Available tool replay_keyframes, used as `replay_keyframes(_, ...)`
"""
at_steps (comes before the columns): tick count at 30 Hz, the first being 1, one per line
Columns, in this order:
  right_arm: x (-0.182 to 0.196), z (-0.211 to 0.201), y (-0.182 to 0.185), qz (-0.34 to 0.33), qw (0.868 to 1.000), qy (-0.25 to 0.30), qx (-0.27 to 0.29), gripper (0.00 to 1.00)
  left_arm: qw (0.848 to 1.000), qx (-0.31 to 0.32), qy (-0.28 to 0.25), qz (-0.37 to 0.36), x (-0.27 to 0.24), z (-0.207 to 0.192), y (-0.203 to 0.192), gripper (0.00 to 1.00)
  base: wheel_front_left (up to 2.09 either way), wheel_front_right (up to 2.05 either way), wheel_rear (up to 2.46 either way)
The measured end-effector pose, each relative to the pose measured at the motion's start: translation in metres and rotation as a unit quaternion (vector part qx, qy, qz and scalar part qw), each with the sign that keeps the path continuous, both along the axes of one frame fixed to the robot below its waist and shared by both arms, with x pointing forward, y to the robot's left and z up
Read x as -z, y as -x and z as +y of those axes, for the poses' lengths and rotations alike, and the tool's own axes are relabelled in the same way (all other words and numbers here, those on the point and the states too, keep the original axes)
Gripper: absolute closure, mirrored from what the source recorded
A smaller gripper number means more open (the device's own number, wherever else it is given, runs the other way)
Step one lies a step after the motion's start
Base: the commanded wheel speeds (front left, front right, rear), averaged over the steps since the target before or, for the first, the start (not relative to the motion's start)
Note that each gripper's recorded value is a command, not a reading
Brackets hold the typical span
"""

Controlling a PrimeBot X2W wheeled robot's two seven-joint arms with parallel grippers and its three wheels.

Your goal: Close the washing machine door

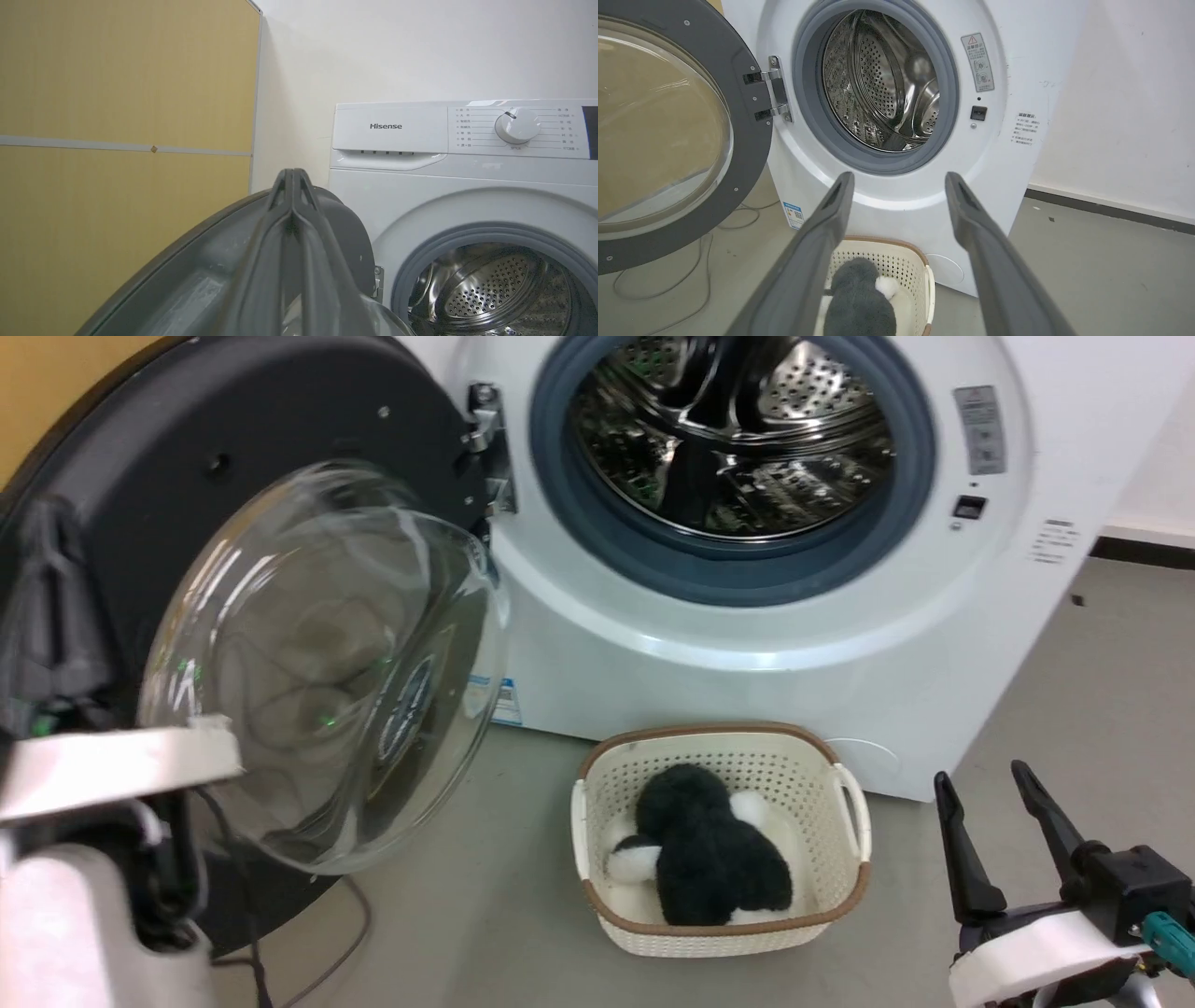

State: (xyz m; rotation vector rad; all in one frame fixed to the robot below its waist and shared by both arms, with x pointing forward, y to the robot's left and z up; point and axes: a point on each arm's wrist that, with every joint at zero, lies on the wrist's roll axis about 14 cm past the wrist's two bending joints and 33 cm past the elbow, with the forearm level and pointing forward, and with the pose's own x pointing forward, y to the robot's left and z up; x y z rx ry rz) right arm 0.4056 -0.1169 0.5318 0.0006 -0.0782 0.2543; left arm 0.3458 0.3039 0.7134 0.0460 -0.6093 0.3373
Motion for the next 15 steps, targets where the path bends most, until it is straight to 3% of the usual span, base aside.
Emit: replay_keyframes(15,-0.002,0.031,-0.015,-0.013,0.999,-0.008,-0.04,0.0,0.99,-0.097,0.042,-0.089,-0.038,0.09,0.056,1.0,0.0,0.0,0.0)
